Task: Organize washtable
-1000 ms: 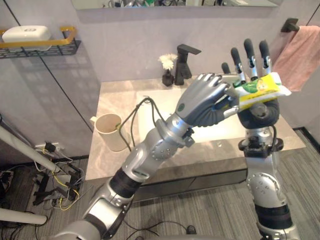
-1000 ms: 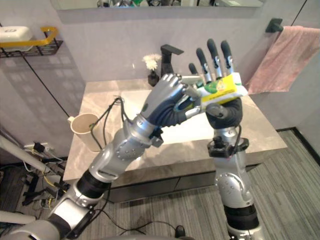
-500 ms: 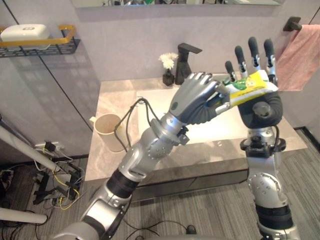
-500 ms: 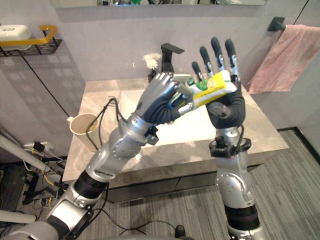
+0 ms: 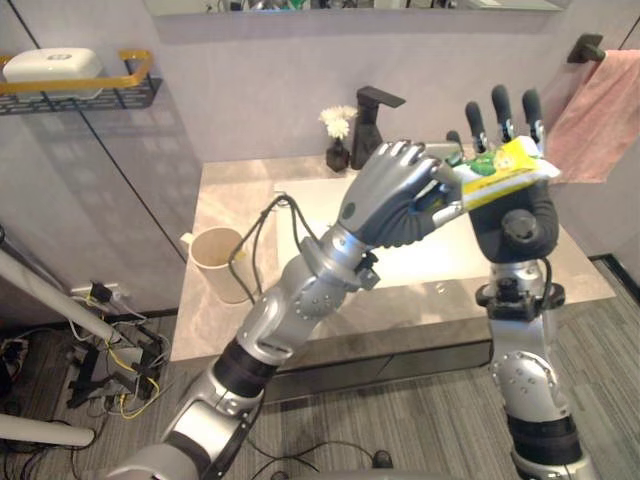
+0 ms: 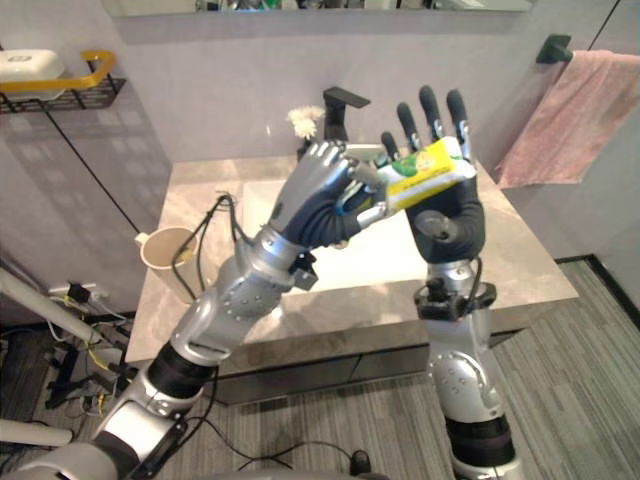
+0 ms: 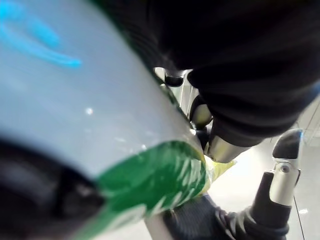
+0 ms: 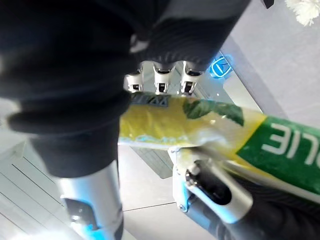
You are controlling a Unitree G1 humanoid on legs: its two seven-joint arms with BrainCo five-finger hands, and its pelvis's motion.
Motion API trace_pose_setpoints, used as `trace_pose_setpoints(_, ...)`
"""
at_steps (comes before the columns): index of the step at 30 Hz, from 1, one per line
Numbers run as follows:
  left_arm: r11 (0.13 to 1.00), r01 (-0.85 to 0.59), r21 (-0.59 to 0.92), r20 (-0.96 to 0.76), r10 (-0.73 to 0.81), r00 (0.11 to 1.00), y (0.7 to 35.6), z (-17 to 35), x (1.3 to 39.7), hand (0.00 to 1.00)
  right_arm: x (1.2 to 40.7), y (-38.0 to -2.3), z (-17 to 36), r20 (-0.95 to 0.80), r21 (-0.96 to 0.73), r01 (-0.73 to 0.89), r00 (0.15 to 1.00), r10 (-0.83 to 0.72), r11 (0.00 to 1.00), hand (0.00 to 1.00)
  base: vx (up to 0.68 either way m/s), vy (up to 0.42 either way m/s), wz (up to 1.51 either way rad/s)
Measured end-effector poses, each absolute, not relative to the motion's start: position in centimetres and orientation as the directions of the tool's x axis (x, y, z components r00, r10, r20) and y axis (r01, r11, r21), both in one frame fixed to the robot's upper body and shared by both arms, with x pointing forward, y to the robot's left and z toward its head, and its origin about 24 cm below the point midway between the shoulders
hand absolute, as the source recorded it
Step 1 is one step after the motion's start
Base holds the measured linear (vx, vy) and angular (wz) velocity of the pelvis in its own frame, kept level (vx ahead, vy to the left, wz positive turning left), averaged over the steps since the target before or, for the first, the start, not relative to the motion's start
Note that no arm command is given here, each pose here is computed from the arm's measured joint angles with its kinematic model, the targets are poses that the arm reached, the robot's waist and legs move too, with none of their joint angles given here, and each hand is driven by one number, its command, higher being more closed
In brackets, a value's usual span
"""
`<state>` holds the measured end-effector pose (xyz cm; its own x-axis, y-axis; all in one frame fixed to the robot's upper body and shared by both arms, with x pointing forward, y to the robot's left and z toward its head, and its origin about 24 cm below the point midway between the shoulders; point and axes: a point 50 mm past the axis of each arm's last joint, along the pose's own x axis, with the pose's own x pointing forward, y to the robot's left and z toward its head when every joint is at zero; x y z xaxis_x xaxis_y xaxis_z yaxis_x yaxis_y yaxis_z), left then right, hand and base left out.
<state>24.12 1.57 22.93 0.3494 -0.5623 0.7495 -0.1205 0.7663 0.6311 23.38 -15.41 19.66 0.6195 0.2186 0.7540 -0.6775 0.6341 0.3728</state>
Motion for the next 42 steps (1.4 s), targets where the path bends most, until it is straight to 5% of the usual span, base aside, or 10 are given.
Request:
trace_pose_setpoints(5,0.777,-0.112,0.62,0.758,-0.556,0.342,1.3,23.1,23.9,1.0,23.3,-15.4,19.5,0.749,0.382,-0.674,0.627,0.214,0.633,0.0,0.0,-0.001,0.03)
trace_pose_setpoints(6,0.776,-0.111,0.62,0.757,-0.556,0.342,1.3,23.1,23.9,1.0,23.3,-15.4,19.4,0.75,0.386,-0.674,0.627,0.211,0.63,1.0,0.0,0.0,0.0)
trace_pose_setpoints(33,0.768,-0.073,0.636,0.747,-0.589,0.309,0.3,22.8,23.2,1.0,23.4,-15.6,19.4,0.749,0.414,-0.653,0.641,0.171,0.634,1.0,0.0,0.0,0.0)
trace_pose_setpoints(34,0.768,-0.073,0.636,0.746,-0.589,0.309,0.3,22.8,23.2,0.0,23.5,-15.6,19.4,0.748,0.416,-0.652,0.642,0.169,0.634,1.0,0.0,0.0,0.0)
trace_pose_setpoints(42,0.767,-0.071,0.638,0.744,-0.591,0.31,0.3,22.7,23.2,0.0,23.5,-15.6,19.4,0.747,0.419,-0.649,0.644,0.166,0.635,1.0,0.0,0.0,0.0)
